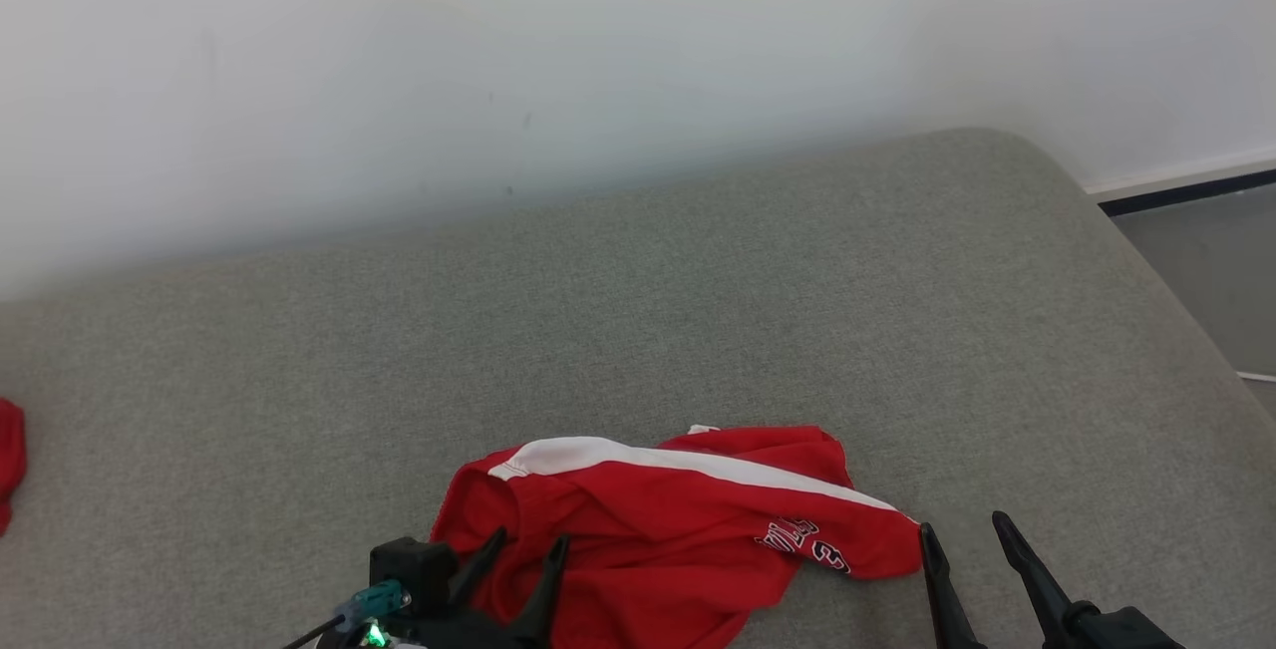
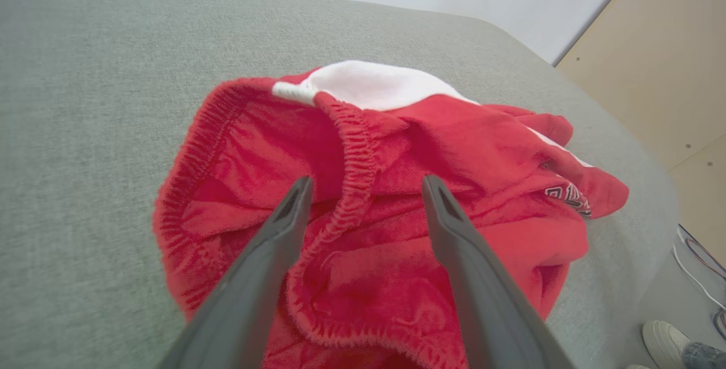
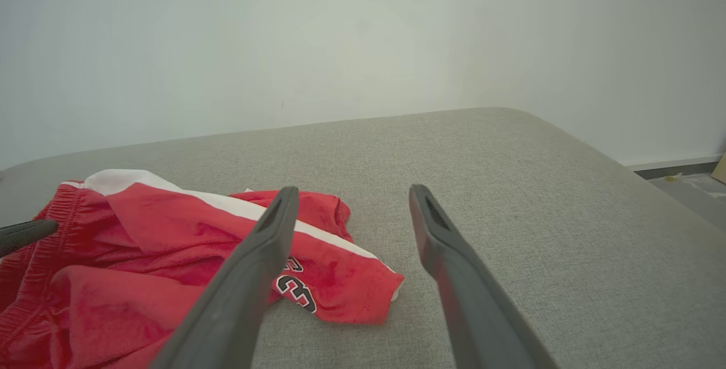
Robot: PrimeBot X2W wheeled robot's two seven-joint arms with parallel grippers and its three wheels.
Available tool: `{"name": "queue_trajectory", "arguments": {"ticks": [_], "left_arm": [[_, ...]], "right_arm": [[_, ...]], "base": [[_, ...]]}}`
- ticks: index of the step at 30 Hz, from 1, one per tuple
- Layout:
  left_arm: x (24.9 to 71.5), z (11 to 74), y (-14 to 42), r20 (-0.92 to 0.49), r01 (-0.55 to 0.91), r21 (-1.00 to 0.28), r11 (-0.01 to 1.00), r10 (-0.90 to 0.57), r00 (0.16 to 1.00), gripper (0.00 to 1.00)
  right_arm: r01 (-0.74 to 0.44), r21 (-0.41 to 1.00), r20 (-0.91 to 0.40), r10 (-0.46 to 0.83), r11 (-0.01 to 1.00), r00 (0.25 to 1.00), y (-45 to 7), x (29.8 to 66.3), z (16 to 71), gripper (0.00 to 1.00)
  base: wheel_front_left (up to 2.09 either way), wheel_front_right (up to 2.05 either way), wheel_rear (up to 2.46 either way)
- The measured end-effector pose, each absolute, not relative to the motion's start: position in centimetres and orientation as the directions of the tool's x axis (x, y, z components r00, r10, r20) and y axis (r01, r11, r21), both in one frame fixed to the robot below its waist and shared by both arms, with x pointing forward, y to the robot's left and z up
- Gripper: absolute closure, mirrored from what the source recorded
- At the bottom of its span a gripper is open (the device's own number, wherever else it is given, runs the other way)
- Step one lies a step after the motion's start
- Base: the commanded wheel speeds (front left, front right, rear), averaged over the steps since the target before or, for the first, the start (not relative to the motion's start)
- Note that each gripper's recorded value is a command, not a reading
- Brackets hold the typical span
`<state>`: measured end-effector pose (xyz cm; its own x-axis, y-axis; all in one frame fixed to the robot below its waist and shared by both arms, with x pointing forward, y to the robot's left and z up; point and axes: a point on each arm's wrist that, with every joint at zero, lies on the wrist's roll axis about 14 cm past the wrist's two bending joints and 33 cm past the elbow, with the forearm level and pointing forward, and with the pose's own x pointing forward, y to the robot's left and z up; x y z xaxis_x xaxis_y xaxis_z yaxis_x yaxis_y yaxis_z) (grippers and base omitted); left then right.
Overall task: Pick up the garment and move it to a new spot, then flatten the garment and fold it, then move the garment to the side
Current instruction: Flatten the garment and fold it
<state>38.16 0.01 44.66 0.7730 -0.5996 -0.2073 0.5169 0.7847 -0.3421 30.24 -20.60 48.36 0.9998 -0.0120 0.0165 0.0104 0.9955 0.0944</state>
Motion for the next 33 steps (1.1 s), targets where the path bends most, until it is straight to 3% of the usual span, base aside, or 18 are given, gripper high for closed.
{"name": "queue_trajectory", "arguments": {"ticks": [4, 5, 7, 8, 9, 15, 23, 28, 33], "left_arm": [[38.5, 43.8, -0.6, -0.235, 0.523, -0.347, 0.778, -0.612, 0.755, 0.00], [38.6, 43.8, -0.7, -0.235, 0.521, -0.353, 0.777, -0.613, 0.754, 0.08], [38.7, 43.6, -0.7, -0.235, 0.519, -0.352, 0.778, -0.611, 0.756, 0.62], [38.8, 43.6, -0.6, -0.238, 0.517, -0.354, 0.780, -0.609, 0.756, 0.69], [38.8, 43.6, -0.5, -0.238, 0.514, -0.353, 0.781, -0.607, 0.758, 1.00], [38.6, 43.3, 0.0, -0.244, 0.494, -0.373, 0.785, -0.597, 0.765, 1.00], [37.0, 45.3, 2.4, -0.161, 0.418, -0.550, 0.723, -0.582, 0.797, 1.00], [33.0, 43.4, 4.8, -0.256, 0.383, -0.588, 0.712, -0.613, 0.747, 1.00], [32.5, 42.5, 7.2, -0.315, 0.333, -0.538, 0.774, -0.551, 0.773, 1.00]], "right_arm": [[0.030, 0.096, 0.000, -0.030, 0.995, 1.000, -21.1, 30.0, 47.9, 0.00], [0.033, 0.096, -0.002, -0.033, 0.995, 0.999, -21.1, 30.0, 47.8, 0.00], [0.035, 0.096, -0.006, -0.035, 0.995, 0.999, -21.2, 30.1, 47.7, 0.00], [0.034, 0.097, -0.006, -0.033, 0.995, 0.999, -21.1, 30.1, 47.7, 0.00], [0.030, 0.098, -0.007, -0.030, 0.995, 1.000, -21.0, 30.2, 47.7, 0.00], [0.014, 0.106, -0.004, -0.013, 0.994, 1.000, -20.5, 30.6, 47.8, 0.00], [-0.005, 0.112, 0.005, 0.005, 0.994, 1.000, -19.9, 31.0, 48.0, 0.00], [-0.029, 0.116, -0.007, 0.030, 0.993, 1.000, -19.2, 31.3, 47.6, 0.00], [-0.056, 0.116, -0.009, 0.058, 0.992, 0.998, -18.4, 31.7, 47.5, 0.00]], "base": [[0.00, 0.00, 0.00], [0.00, 0.00, 0.00], [0.00, 0.00, 0.00], [0.00, 0.00, 0.00], [0.00, 0.00, 0.00], [0.00, 0.00, 0.00], [0.00, 0.00, 0.00], [0.00, 0.00, 0.00], [0.00, 0.00, 0.00]]}}
